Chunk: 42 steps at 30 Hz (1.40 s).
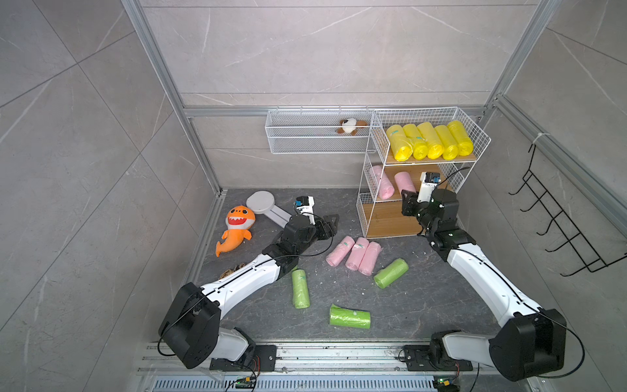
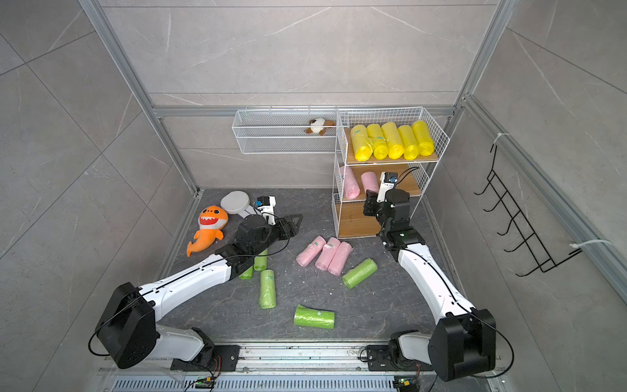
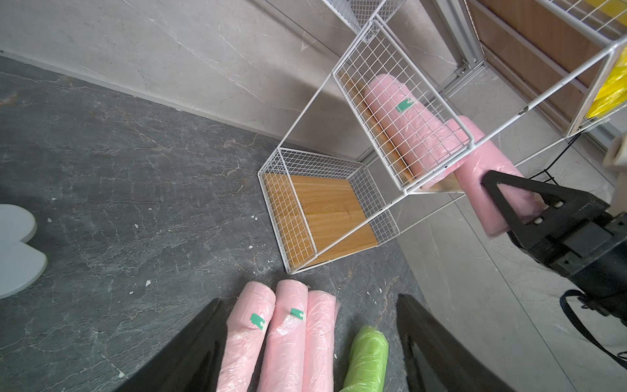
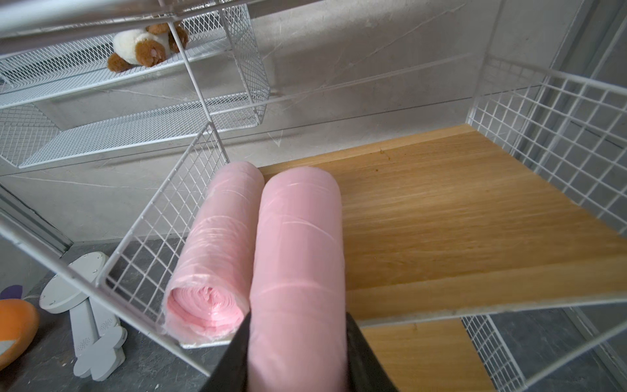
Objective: Sort the rolls of trash bags by color and place them on the shelf
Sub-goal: Place the roll of trash bags on the shelf.
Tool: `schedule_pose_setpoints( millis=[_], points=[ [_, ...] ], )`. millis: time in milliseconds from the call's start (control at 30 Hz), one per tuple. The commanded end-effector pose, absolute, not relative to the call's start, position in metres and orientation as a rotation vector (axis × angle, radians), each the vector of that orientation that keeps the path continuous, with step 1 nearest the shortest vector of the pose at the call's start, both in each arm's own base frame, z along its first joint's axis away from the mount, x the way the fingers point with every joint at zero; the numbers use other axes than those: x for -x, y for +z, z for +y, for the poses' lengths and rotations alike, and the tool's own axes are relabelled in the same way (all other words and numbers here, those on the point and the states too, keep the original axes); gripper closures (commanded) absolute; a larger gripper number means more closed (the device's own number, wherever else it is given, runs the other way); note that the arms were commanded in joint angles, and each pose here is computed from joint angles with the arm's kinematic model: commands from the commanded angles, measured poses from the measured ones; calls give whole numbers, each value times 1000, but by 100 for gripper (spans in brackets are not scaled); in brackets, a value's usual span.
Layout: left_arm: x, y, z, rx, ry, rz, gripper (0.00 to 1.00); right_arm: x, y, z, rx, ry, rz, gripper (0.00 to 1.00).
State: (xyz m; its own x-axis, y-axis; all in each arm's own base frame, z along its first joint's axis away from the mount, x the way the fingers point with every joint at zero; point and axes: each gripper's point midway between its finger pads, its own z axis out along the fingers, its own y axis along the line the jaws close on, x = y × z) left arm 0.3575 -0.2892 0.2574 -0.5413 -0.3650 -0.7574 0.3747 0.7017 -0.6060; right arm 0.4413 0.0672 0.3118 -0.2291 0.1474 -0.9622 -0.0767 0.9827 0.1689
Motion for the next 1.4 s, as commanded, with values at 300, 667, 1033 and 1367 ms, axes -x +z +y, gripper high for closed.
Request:
schedule_pose_setpoints(
  millis=[300,667,1033,1367],
  points=[
    [-356,275,-294,-12,-997,1890,19,-474,324,71,-29,196,1632,63],
    [-356,274,-295,-12,-1008,1892,19,-487,320,74,-52,225,1626,54],
    [-356,271,-295,-12,-1008,1895,19,-465,329,70,-39,216,1631,41],
    [-355,270,-296,-15,-1018,1896,19,-433,318,62,-5,309,1725,31]
  ],
)
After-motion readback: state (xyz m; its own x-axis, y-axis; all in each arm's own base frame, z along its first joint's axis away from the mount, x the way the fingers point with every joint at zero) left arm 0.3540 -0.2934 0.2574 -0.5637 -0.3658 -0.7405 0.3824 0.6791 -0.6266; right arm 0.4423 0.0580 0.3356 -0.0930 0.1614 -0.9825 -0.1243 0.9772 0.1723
